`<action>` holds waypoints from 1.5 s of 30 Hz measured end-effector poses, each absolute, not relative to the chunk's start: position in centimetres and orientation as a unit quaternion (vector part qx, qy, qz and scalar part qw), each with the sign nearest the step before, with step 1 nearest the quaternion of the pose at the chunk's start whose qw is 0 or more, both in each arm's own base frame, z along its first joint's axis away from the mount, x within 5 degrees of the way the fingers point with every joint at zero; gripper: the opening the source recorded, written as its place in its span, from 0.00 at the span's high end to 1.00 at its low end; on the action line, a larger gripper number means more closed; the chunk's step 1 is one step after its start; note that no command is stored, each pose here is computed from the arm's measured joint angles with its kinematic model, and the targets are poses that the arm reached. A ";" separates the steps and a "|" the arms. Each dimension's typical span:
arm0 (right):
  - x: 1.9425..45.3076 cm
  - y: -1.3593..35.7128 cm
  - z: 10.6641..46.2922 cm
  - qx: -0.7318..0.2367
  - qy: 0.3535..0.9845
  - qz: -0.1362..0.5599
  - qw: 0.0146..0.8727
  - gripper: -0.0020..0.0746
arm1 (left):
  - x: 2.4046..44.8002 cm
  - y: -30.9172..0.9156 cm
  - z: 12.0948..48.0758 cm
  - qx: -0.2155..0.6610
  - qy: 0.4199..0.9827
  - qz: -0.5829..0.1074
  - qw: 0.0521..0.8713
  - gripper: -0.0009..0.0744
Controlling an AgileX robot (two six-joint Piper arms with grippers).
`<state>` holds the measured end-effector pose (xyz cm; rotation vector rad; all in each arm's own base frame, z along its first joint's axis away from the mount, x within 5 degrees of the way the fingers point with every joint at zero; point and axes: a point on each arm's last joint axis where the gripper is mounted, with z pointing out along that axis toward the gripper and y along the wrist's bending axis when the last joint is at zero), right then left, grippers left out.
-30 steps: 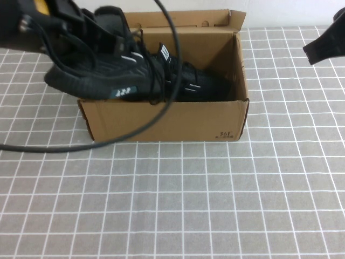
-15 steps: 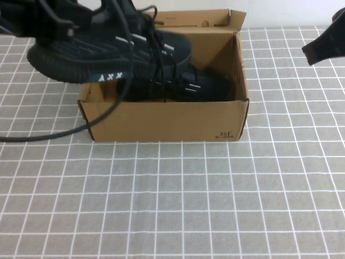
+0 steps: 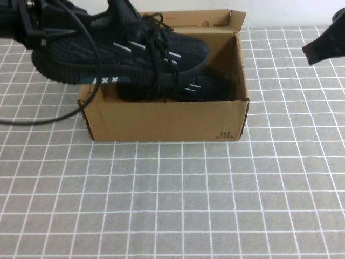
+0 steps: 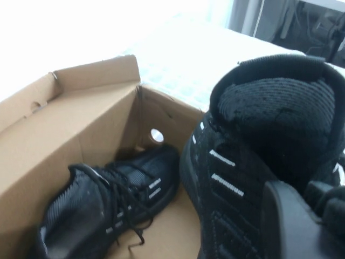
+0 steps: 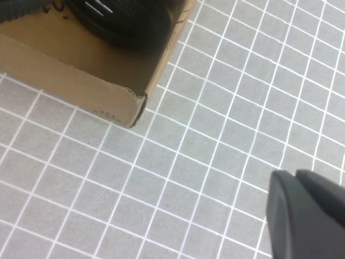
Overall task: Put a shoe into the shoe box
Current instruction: Hand over the shoe
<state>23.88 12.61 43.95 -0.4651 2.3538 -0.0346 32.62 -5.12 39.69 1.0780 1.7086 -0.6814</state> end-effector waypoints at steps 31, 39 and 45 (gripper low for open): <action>26.5 11.0 43.3 -0.154 0.912 -0.049 0.378 0.99 | 40.7 -6.4 37.5 0.458 0.688 -0.300 0.477 0.94; 27.4 11.5 42.4 -0.157 0.917 -0.048 0.364 0.99 | 40.7 -6.6 37.4 0.461 0.687 -0.300 0.475 0.94; 27.4 11.5 42.4 -0.159 0.916 -0.047 0.365 0.99 | 40.7 -6.5 37.2 0.469 0.693 -0.287 0.466 0.94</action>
